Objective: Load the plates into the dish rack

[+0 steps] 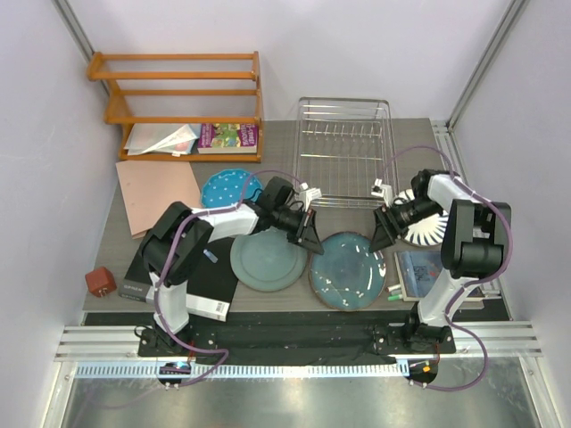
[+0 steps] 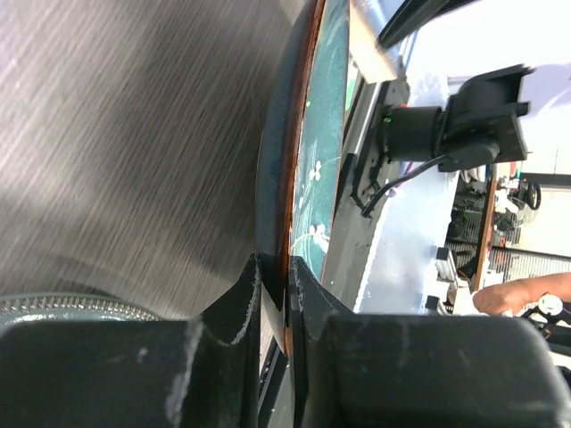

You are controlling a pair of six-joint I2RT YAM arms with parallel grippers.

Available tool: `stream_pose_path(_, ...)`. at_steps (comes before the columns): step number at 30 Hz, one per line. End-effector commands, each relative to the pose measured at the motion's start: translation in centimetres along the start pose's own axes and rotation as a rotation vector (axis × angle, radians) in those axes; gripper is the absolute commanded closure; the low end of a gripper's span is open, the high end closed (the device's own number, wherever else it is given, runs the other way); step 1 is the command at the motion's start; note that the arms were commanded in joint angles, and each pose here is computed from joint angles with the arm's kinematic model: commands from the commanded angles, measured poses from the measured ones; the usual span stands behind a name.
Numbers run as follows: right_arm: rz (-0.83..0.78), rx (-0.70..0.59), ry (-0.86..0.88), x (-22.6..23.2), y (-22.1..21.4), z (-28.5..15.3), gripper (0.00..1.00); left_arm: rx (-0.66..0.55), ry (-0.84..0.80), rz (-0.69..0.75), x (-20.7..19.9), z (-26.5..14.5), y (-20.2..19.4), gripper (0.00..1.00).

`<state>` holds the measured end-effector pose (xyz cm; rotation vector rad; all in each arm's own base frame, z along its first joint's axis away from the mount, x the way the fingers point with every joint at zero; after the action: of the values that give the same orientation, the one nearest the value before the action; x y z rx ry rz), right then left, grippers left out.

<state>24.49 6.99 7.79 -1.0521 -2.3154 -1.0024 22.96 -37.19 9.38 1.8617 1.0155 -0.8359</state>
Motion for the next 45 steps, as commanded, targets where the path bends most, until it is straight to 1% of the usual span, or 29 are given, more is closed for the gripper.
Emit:
stream_pose_path(1,-0.079,-0.004,0.005,0.7,0.3,0.5,0.28,-0.029,-0.211,0.155,-5.4,-1.7,3.6,1.0)
stream_pose_path(4,-0.095,0.011,0.02,1.0,0.0,0.9,0.28,-0.031,-0.219,0.159,-5.6,-1.7,4.1,1.0)
stream_pose_path(7,-0.11,0.007,0.065,1.8,0.2,1.3,0.31,-0.026,-0.221,0.16,-5.5,-1.6,4.2,1.0)
stream_pose_path(10,-0.112,-0.004,0.078,2.1,0.8,1.3,0.48,-0.023,-0.212,0.161,-5.1,-1.5,4.2,1.0)
stream_pose_path(11,-0.117,-0.009,0.072,2.0,1.1,1.1,0.57,-0.019,-0.206,0.152,-4.9,-1.5,4.0,1.0)
stream_pose_path(12,-0.119,-0.01,0.069,2.0,1.2,1.0,0.6,-0.016,-0.203,0.16,-4.9,-1.4,3.9,1.0)
stream_pose_path(13,-0.114,-0.006,0.068,2.2,1.3,0.8,0.61,-0.016,-0.196,0.157,-4.7,-1.5,3.9,1.0)
stream_pose_path(16,-0.143,-0.015,0.04,2.3,2.0,0.1,0.58,-0.01,-0.191,0.152,-4.5,-1.4,3.7,1.0)
stream_pose_path(19,-0.13,-0.023,0.045,2.3,2.5,-0.1,0.62,-0.015,-0.185,0.153,-4.4,-1.3,3.9,1.0)
stream_pose_path(20,-0.125,-0.027,0.047,2.3,2.7,-0.1,0.69,-0.017,-0.184,0.154,-4.4,-1.3,4.0,1.0)
stream_pose_path(22,-0.109,-0.023,0.054,2.2,2.8,0.0,0.79,-0.016,-0.174,0.156,-4.3,-1.3,4.1,0.99)
stream_pose_path(23,-0.11,-0.022,0.052,2.3,2.9,-0.1,0.86,-0.018,-0.17,0.159,-4.4,-1.3,4.2,0.98)
stream_pose_path(25,-0.124,-0.024,0.036,2.4,3.0,-0.4,0.92,-0.029,-0.155,0.163,-4.5,-1.6,4.5,0.96)
stream_pose_path(26,-0.125,-0.022,0.031,2.5,3.0,-0.6,0.99,-0.034,-0.148,0.167,-4.3,-1.6,4.6,0.93)
stream_pose_path(28,-0.127,-0.028,0.019,2.7,3.2,-0.8,0.99,-0.033,-0.117,0.155,-4.0,-1.9,4.5,0.87)
stream_pose_path(30,-0.119,-0.042,-0.004,3.1,3.7,-1.4,0.99,-0.037,-0.096,0.177,-4.0,-2.4,4.6,0.76)
stream_pose_path(31,-0.12,-0.048,-0.013,3.3,4.0,-1.7,0.99,-0.034,-0.061,0.161,-4.1,-3.5,4.3,0.69)
stream_pose_path(32,-0.152,-0.064,-0.045,3.7,4.8,-2.6,0.99,-0.053,-0.019,0.18,-4.0,-4.3,4.7,0.61)
stream_pose_path(33,-0.162,-0.07,-0.061,4.1,5.2,-3.1,0.99,-0.065,0.006,0.262,-4.1,-5.3,4.8,0.57)
stream_pose_path(34,-0.164,-0.074,-0.075,4.5,5.5,-3.6,0.99,-0.075,0.04,0.285,-3.8,-6.7,5.0,0.53)
stream_pose_path(35,-0.205,-0.101,-0.108,5.1,6.6,-4.9,0.99,-0.072,0.077,0.303,-4.8,-8.7,4.3,0.43)
stream_pose_path(36,-0.221,-0.113,-0.119,5.6,7.2,-5.5,0.99,-0.064,0.111,0.379,-4.5,-9.9,3.9,0.4)
stream_pose_path(37,-0.218,-0.119,-0.12,6.2,7.6,-6.0,0.99,-0.082,0.149,0.376,-4.1,-11.6,4.0,0.38)
stream_pose_path(38,-0.249,-0.145,-0.143,6.6,9.0,-7.1,0.99,-0.079,0.175,0.347,-4.8,-13.4,3.2,0.3)
stream_pose_path(40,-0.253,-0.18,-0.141,7.5,10.5,-8.1,0.99,-0.112,0.209,0.351,-4.5,-16.2,3.6,0.29)
stream_pose_path(42,-0.297,-0.237,-0.175,8.6,13.3,-10.3,0.99,-0.151,0.25,0.346,-5.1,-18.3,3.9,0.28)
stream_pose_path(43,-0.292,-0.24,-0.166,8.8,13.9,-10.8,0.99,-0.184,0.277,0.34,-4.7,-19.5,4.5,0.28)
stream_pose_path(44,-0.349,-0.278,-0.207,9.6,16.1,-12.7,0.99,-0.206,0.296,0.347,-4.8,-20.2,4.9,0.28)
stream_pose_path(45,-0.358,-0.295,-0.227,9.8,17.0,-13.6,0.99,-0.237,0.329,0.364,-4.7,-20.9,5.6,0.29)
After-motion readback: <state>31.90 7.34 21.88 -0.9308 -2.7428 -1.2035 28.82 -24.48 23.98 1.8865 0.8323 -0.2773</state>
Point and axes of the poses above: each gripper's point midway between its finger pads, its own z axis out along the fingers, its own x axis along the line the jaws close on, y = z × x, the point moved 1 cm from there along -z, back along the fingers, and after that the axes turned 2 degrees about -z, right-handed, at the moved point
